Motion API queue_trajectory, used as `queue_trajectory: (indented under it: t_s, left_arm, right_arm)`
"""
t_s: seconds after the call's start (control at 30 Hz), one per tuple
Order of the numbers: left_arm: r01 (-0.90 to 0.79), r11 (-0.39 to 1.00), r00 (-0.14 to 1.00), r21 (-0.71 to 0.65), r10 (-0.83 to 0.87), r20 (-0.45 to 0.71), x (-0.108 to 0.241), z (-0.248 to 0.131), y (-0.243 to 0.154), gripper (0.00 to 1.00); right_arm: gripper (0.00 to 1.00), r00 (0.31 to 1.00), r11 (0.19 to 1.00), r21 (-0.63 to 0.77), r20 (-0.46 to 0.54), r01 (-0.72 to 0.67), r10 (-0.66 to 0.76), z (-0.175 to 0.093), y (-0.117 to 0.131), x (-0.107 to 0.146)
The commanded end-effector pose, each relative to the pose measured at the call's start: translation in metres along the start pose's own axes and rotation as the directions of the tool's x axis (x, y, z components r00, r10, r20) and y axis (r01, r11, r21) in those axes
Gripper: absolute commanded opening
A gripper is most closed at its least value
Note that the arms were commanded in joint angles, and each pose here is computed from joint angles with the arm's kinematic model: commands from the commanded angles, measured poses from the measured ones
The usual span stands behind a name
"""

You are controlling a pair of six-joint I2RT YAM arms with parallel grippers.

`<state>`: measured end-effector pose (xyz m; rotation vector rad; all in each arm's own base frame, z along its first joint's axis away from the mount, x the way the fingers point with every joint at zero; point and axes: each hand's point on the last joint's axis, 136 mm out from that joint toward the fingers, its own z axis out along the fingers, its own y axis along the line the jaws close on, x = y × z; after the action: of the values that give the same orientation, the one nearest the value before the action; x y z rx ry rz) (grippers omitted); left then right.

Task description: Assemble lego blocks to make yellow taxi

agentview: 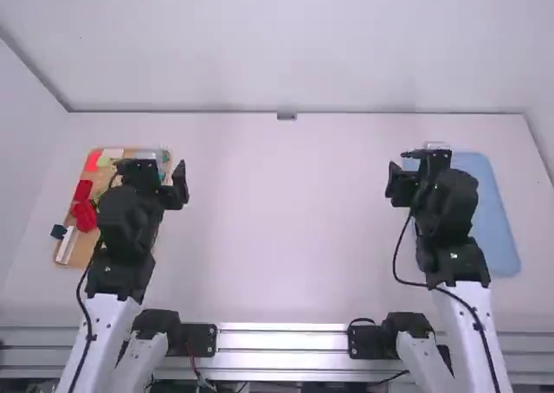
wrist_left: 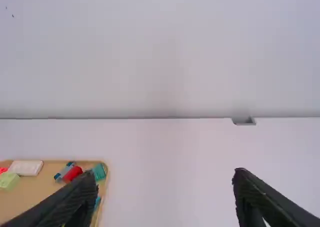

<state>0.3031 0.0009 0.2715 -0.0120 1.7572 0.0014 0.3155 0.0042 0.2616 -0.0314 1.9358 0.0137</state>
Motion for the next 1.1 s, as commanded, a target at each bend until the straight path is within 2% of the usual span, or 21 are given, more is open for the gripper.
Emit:
queue_trajectory:
  t_s: [0.0, 0.23, 0.53, 0.8, 0.9, 1.07]
  left_arm:
    - [-0.007, 1.000, 1.000, 0.008, 0.007, 0.003, 0.013, -0.007, -0.001, 0.65]
    - [-0.007, 1.000, 1.000, 0.008, 0.007, 0.003, 0.052, -0.021, 0.000, 0.50]
    - [-0.007, 1.000, 1.000, 0.008, 0.007, 0.003, 0.107, -0.029, 0.000, 0.29]
    - [-0.007, 1.000, 1.000, 0.008, 0.007, 0.003, 0.143, -0.029, 0.000, 0.15]
    - [-0.007, 1.000, 1.000, 0.008, 0.007, 0.014, 0.147, -0.029, 0.000, 0.11]
    - [-0.007, 1.000, 0.998, 0.008, 0.007, 0.069, 0.135, -0.033, 0.000, 0.06]
  right_arm:
    - [0.66, 0.999, 1.000, 0.009, 0.046, -0.015, 0.014, -0.007, -0.001, 0.002]
    - [0.51, 0.980, 1.000, 0.009, 0.200, -0.012, 0.010, -0.024, -0.001, 0.004]
    - [0.29, 0.979, 1.000, 0.009, 0.203, -0.012, 0.010, -0.031, 0.000, 0.060]
    - [0.13, 0.979, 1.000, 0.009, 0.203, -0.012, 0.010, -0.028, 0.001, 0.100]
    - [0.09, 0.979, 1.000, 0.009, 0.203, -0.012, 0.010, -0.027, 0.001, 0.111]
    - [0.03, 0.979, 1.000, 0.009, 0.203, -0.012, 0.010, -0.023, 0.001, 0.128]
